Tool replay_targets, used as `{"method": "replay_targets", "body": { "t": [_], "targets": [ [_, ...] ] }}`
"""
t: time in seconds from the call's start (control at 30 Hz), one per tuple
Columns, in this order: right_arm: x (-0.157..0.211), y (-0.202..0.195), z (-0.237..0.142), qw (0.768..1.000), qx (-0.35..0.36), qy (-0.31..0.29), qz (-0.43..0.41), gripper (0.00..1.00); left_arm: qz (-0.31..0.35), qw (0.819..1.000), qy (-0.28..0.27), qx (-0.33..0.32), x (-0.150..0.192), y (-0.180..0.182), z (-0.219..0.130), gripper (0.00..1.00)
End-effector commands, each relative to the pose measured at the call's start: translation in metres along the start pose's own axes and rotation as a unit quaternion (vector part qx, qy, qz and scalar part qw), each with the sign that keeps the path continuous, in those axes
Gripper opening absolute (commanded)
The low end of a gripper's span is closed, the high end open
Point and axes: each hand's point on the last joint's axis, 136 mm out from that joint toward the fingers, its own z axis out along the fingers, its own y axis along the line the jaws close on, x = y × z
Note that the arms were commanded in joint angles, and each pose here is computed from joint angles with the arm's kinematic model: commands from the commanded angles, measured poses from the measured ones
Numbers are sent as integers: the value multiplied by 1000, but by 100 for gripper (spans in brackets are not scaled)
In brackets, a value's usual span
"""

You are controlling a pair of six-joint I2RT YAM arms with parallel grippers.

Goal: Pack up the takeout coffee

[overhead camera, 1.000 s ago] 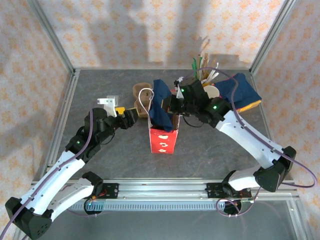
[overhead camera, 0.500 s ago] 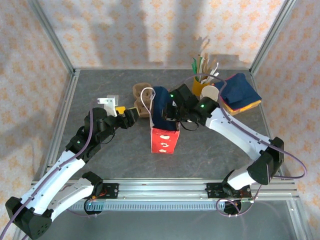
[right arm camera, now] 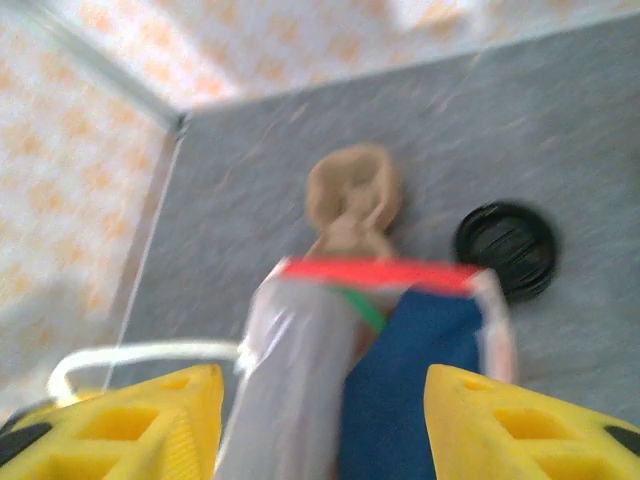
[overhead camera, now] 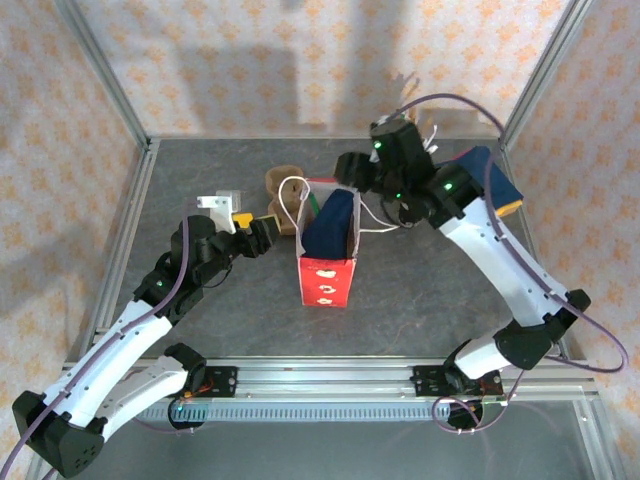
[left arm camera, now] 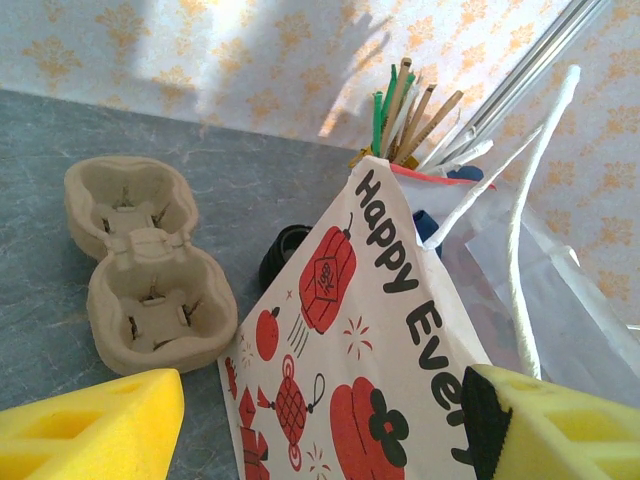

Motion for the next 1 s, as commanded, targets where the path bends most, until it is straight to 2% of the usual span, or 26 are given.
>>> {"method": "replay_targets", "body": {
  "t": [0.0,0.2,0.4,0.6,0.77,0.97],
  "targets": [
    [-40,-63,-11,994,96,-60,-1,58,0,1000,-18,-4,-8,2,0,75],
    [-91,-176,-21,970,192,-142,46,69,2,1000,-25,-17,-12,6,-1,76],
    [-100,-283,-12,946,255,-170,106,76,0,999,-34,-32,-14,12,-1,78],
    [-88,-356,32,939,283,-104,165,77,2,999,-32,-35,-13,13,-1,79],
    [-77,-387,71,934,307,-41,175,78,3,999,-29,-40,-11,15,-1,79],
    [-62,-412,106,927,325,2,185,76,2,999,-30,-40,-10,16,-2,80]
  ]
}}
